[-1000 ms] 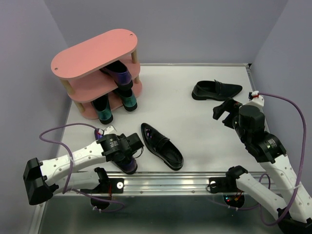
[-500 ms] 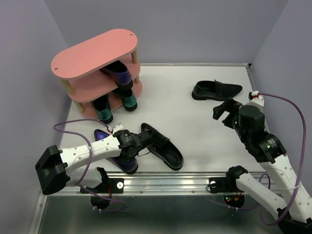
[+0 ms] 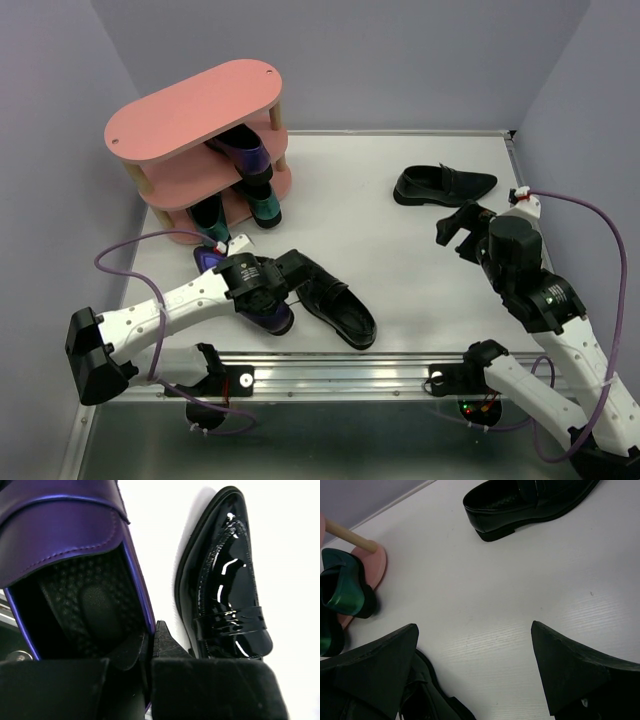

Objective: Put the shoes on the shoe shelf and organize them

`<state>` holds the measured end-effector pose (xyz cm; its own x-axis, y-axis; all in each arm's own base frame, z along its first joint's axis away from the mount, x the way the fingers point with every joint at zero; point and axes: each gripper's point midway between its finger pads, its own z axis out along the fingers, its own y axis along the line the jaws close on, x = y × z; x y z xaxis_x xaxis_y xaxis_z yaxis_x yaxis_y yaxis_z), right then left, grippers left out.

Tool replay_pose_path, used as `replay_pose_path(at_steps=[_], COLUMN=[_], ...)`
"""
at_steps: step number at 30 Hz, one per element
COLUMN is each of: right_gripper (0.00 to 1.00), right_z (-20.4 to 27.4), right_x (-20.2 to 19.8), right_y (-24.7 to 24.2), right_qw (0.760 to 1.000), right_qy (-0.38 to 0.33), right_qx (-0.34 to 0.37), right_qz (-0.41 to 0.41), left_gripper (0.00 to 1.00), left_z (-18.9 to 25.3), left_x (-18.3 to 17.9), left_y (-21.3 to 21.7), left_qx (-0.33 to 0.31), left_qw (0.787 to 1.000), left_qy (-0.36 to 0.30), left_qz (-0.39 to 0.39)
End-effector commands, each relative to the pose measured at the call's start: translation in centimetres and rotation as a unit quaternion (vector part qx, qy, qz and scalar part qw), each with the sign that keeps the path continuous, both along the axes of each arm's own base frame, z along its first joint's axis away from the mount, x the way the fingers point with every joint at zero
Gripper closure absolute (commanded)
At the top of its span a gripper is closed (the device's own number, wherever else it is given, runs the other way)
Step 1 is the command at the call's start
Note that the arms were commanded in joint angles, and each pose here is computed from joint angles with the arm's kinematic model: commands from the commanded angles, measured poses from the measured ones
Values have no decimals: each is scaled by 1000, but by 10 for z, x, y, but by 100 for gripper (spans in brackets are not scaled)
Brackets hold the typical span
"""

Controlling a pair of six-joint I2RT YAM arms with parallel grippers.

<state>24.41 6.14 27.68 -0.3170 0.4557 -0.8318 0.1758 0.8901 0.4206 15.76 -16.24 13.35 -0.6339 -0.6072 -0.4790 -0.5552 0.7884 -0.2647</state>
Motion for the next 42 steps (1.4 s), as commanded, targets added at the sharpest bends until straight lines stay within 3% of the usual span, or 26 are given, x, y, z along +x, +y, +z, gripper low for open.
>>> replay_pose_path(at_steps=[1,21,33,42], right_gripper=[0,0,0,0], right_z=[10,7,11,13], right_x=[6,11,12,15], right_y=[-2,-1,1,3], right_qw=[1000,1000,1000,1000], right_qy=[-22,-18,-23,-25], right_qx=[0,-4,-3,-3], right_qz=[-7,-9,-4,0], left_gripper=[100,100,100,100], left_z=[34,123,172,176], left_x=[16,49,87,108], left_y=[10,-14,2,26], left_qx=[11,-4,64,112], left_qw=[998,988,978,974], left_qy=[-57,-149,-193,-188], left_qz=[5,-41,-54,-56])
